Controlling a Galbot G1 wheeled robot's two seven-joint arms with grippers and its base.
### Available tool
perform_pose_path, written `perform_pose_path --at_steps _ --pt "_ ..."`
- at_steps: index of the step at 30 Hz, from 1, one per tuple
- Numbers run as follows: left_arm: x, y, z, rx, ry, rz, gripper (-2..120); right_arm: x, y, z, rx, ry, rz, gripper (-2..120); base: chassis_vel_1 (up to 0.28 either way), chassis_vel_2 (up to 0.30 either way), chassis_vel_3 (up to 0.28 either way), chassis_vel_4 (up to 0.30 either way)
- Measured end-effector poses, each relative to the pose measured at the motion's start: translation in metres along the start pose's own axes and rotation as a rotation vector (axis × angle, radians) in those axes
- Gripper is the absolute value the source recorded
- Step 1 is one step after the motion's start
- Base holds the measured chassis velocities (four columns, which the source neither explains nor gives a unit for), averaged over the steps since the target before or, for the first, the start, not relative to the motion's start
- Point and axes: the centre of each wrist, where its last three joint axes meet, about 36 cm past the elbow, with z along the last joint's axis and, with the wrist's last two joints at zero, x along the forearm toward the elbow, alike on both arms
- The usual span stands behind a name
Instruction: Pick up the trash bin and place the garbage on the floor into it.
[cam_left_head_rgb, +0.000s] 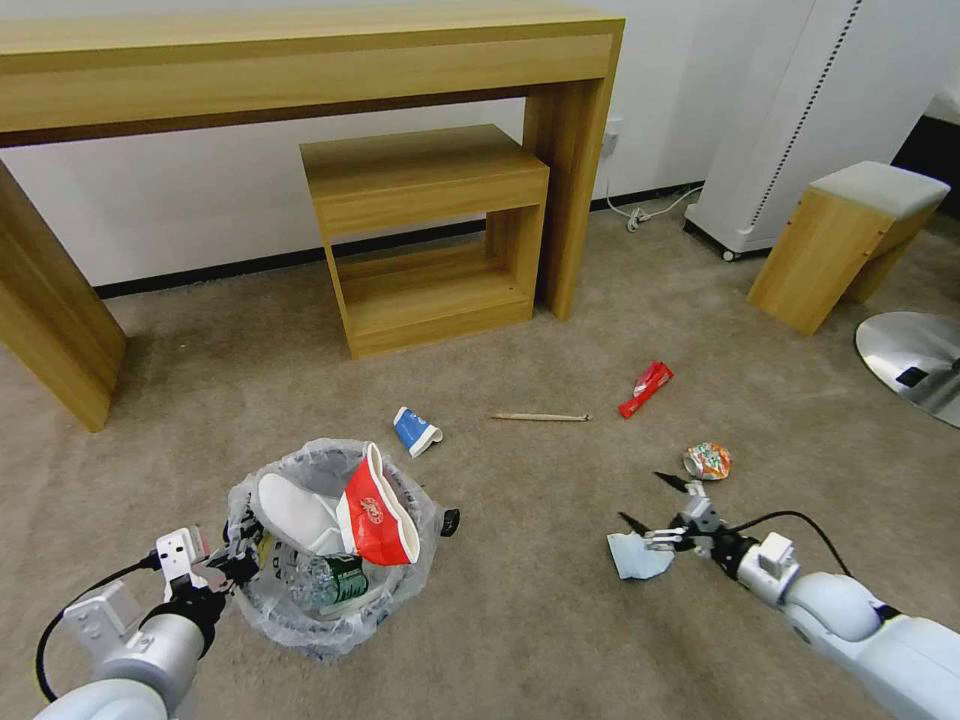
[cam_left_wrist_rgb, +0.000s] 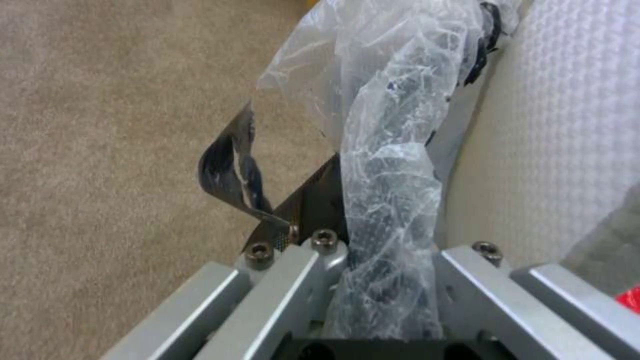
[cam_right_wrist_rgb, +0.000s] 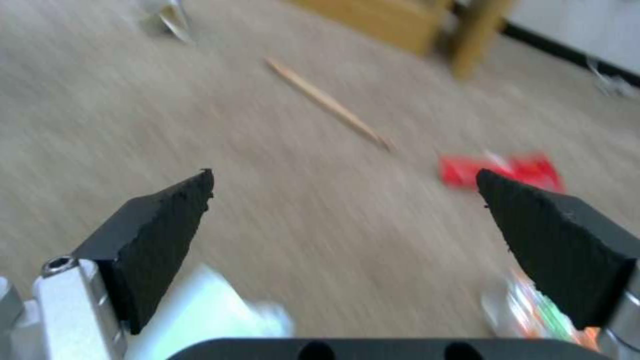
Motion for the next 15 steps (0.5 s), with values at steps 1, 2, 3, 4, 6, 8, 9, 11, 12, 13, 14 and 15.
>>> perform_pose_path --at_steps 1,2,3,4,6,8,9,11,12,13,14,15 --pt "0.0 0.0 0.0 0.0 0.001 0.001 1 0.005 -0.004 0.009 0.002 0.02 0.017 100 0.0 0.0 0.0 0.0" --pt "0.0 0.0 0.0 0.0 0.001 0.001 1 0.005 -0.004 0.009 0.002 0.02 0.017 100 0.0 0.0 0.0 0.0" --pt "0.0 0.0 0.001 0.0 0.003 0.002 1 0.012 -0.008 0.022 0.002 0.045 0.033 100 0.0 0.0 0.0 0.0" --pt "0.0 0.0 0.001 0.0 0.003 0.003 1 0.018 -0.009 0.036 0.001 0.068 0.045 100 0.0 0.0 0.0 0.0" --pt "0.0 0.001 0.001 -0.001 0.004 0.004 1 0.024 -0.009 0.05 -0.005 0.085 0.048 100 0.0 0.0 0.0 0.0" --pt "-0.001 0.001 0.002 -0.001 0.006 0.006 1 0.027 -0.002 0.066 -0.017 0.1 0.04 100 0.0 0.0 0.0 0.0" --pt "-0.002 0.0 0.003 0.0 0.008 0.008 1 0.028 0.003 0.074 -0.027 0.11 0.034 100 0.0 0.0 0.0 0.0" --pt "-0.004 0.0 0.003 0.001 0.01 0.015 1 0.024 0.015 0.088 -0.046 0.112 0.012 100 0.0 0.0 0.0 0.0" --pt "-0.004 0.0 0.003 0.001 0.01 0.015 1 0.024 0.015 0.088 -0.046 0.112 0.012 100 0.0 0.0 0.0 0.0" --pt "-0.005 0.0 0.004 0.001 0.013 0.014 1 0.02 0.021 0.09 -0.054 0.111 -0.001 100 0.0 0.0 0.0 0.0" --pt "-0.005 0.001 0.005 0.001 0.015 0.013 1 0.017 0.025 0.09 -0.059 0.109 -0.007 100 0.0 0.0 0.0 0.0" --pt "-0.005 0.001 0.005 0.001 0.015 0.013 1 0.017 0.025 0.09 -0.059 0.109 -0.007 100 0.0 0.0 0.0 0.0"
